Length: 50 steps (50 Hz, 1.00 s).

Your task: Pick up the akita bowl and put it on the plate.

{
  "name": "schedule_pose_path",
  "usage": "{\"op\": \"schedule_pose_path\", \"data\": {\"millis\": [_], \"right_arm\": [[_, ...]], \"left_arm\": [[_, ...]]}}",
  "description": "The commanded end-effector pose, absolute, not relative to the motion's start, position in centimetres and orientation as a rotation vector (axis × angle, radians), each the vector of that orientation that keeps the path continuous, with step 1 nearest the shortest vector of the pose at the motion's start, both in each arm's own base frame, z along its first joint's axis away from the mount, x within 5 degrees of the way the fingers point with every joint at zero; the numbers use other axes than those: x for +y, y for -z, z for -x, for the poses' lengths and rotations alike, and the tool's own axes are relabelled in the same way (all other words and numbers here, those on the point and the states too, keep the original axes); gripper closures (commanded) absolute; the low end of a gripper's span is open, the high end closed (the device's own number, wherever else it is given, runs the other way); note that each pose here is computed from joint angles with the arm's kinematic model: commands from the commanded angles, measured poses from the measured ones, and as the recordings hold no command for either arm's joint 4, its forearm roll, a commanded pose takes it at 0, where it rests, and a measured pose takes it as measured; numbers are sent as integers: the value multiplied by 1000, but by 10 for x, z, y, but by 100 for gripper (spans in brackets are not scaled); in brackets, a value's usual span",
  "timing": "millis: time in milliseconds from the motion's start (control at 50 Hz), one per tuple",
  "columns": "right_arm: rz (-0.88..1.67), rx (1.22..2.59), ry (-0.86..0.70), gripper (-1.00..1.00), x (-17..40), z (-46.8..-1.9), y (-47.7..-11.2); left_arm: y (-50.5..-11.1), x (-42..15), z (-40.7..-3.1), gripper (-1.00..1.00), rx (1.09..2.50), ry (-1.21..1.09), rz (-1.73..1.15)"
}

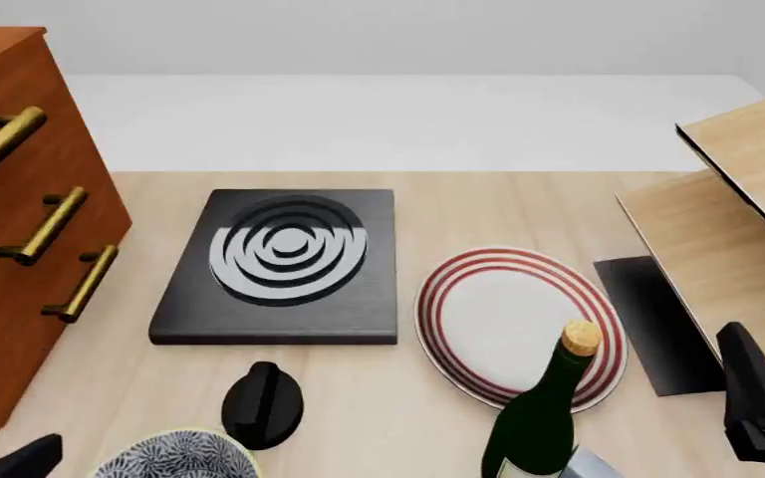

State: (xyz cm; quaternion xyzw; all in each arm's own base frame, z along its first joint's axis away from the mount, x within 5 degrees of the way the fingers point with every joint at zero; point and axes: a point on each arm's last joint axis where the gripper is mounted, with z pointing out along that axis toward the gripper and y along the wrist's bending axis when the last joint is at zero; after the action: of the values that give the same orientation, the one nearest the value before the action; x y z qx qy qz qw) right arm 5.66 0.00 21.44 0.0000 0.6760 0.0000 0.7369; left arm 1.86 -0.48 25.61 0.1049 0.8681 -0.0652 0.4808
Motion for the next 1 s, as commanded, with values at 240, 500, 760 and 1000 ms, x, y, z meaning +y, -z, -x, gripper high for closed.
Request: {"op": "schedule_pose_path", "data": {"millis": [240, 500, 760, 1000], "right_arm": [[0, 1485, 0, -100, 0, -57, -214], [0, 1484, 0, -100, 0, -57, -214], [0, 1484, 0, -100, 0, -57, -214], [0, 1485, 0, -100, 0, -57, -214]], "left_arm": [[-242, -6, -19, -100, 2192, 183, -302], [-226, -6, -19, -100, 2228, 201, -292], [-209, -9, -25, -100, 2265, 224, -302], [-195, -12, -32, -100, 2292, 226, -299]]}}
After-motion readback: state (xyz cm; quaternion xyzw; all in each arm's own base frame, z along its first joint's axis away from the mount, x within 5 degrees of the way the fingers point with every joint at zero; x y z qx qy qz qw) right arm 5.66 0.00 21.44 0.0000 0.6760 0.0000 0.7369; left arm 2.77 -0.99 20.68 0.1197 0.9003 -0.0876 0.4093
